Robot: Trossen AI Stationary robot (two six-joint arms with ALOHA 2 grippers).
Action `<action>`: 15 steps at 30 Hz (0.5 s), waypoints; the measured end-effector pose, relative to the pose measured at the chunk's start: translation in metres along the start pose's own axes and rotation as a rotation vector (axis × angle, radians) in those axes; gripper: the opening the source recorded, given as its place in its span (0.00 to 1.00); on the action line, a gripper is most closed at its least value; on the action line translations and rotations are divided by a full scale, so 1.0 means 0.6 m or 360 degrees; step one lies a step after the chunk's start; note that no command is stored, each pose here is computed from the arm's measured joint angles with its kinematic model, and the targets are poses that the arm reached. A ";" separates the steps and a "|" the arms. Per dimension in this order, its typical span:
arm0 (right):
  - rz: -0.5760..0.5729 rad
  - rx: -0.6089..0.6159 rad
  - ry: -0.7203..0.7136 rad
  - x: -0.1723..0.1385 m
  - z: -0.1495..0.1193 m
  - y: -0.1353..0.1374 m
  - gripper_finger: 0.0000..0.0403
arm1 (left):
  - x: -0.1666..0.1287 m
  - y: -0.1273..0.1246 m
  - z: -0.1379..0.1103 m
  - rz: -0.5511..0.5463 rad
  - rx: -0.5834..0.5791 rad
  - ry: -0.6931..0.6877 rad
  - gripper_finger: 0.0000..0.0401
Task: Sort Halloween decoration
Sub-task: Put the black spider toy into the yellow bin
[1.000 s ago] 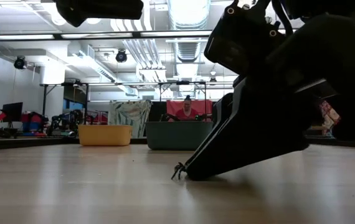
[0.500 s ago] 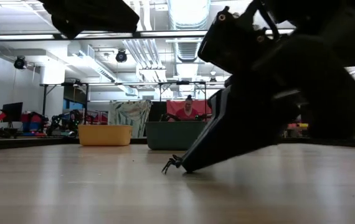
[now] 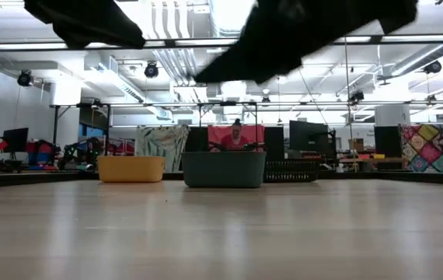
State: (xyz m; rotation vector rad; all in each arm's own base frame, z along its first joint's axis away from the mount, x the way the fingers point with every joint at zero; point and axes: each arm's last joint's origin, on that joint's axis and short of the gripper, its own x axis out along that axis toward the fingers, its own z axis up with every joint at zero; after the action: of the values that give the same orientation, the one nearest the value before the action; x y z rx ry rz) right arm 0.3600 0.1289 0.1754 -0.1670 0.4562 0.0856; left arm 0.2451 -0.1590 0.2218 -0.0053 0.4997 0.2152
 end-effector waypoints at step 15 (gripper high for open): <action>-0.0435 -0.0105 -0.0267 0.019 0.065 -0.195 0.02 | -0.088 0.125 -0.037 0.0267 0.0042 -0.0198 0.09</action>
State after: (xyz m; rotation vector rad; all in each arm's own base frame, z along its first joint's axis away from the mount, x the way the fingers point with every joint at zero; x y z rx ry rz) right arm 0.4010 0.0215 0.2212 -0.2834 0.2602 -0.1528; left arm 0.1742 -0.0976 0.2309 0.0756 0.3792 0.3712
